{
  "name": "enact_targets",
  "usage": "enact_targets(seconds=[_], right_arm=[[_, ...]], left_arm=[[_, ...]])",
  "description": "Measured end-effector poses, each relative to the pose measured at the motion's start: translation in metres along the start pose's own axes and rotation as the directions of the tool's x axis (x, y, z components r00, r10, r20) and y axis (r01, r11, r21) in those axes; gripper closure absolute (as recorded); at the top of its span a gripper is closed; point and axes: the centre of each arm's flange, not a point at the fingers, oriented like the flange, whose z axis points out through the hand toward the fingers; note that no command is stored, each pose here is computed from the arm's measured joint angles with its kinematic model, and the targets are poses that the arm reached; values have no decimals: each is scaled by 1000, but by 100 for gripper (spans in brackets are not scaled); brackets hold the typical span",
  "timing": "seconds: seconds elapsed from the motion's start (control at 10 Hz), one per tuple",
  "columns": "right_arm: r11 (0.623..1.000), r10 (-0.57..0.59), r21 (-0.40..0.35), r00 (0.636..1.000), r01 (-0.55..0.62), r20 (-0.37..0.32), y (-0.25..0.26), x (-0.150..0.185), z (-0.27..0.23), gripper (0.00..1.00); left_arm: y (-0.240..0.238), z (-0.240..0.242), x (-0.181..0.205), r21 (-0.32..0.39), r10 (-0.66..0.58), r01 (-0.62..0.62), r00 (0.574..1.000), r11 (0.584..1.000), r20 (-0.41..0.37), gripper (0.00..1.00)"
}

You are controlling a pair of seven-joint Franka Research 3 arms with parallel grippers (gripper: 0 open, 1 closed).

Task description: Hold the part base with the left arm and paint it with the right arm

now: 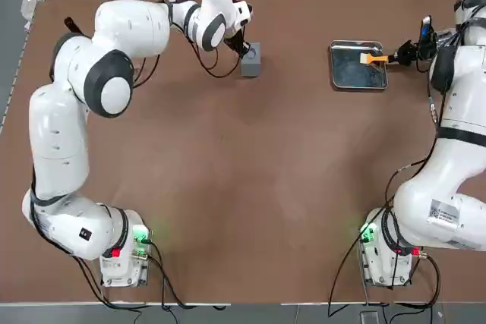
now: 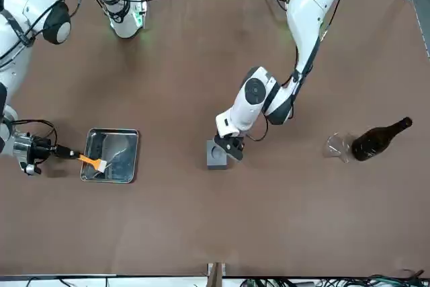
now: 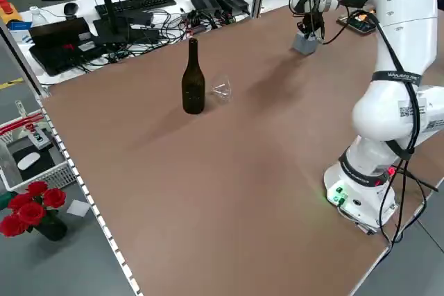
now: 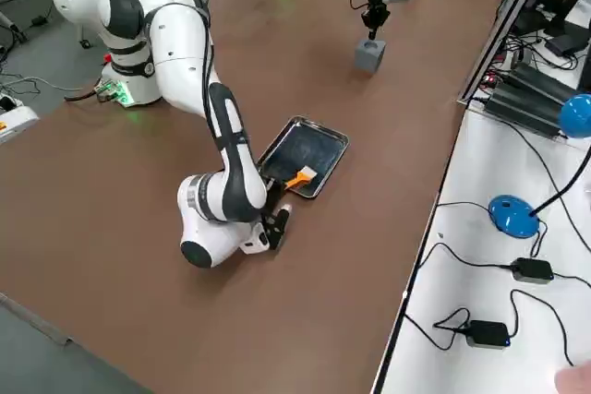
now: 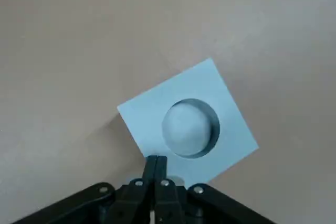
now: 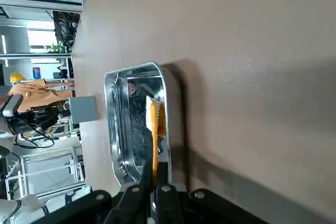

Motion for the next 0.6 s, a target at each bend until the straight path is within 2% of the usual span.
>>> enact_targets(seconds=[0.2,0.4,0.6], right_arm=[[1000,10,-2,999,-10,33,-32,8,-10,96],[995,-22,-97,998,26,51,-91,22,-34,96],[973,-62,-217,995,78,80,-148,32,-49,96]], left_arm=[[0,0,0,0,0,0,1000,1000,0,99],[0,0,0,0,0,0,1000,1000,0,99],[0,0,0,0,0,0,1000,1000,0,99]])
